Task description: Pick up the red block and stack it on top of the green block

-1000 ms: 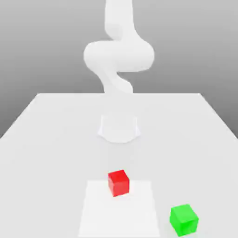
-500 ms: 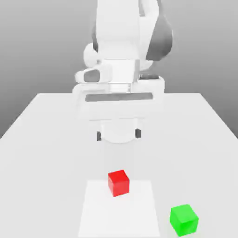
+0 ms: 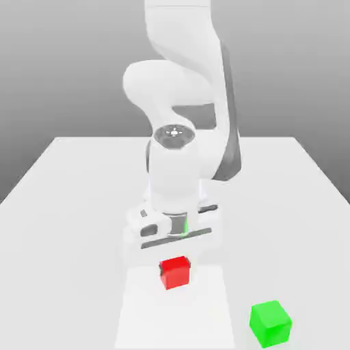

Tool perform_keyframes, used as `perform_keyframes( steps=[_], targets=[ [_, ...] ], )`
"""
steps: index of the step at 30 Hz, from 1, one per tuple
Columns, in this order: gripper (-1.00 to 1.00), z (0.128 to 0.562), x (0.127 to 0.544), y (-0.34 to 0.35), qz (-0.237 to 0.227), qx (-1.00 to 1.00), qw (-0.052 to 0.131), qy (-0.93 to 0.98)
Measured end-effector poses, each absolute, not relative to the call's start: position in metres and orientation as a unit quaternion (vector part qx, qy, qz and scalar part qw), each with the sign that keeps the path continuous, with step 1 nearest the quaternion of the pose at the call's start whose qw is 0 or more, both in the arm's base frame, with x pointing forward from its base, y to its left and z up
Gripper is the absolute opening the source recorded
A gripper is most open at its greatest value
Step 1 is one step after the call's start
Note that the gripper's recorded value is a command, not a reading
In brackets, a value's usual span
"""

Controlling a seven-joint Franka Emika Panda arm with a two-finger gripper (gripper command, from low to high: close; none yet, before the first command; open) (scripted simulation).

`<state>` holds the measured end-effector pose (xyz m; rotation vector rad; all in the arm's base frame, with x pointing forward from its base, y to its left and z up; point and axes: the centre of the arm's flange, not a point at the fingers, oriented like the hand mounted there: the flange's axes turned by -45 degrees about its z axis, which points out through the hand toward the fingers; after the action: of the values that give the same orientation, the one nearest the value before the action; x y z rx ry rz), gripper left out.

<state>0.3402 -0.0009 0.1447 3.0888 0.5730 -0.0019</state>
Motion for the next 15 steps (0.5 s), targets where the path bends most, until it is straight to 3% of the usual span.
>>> perform_keyframes(
  steps=[10,15],
  targets=[
    [-1.0,0.205,0.344,0.002,0.0,0.983,0.0,0.185],
    [-1.0,0.223,0.391,0.054,-0.001,0.976,0.004,0.219]
  ],
)
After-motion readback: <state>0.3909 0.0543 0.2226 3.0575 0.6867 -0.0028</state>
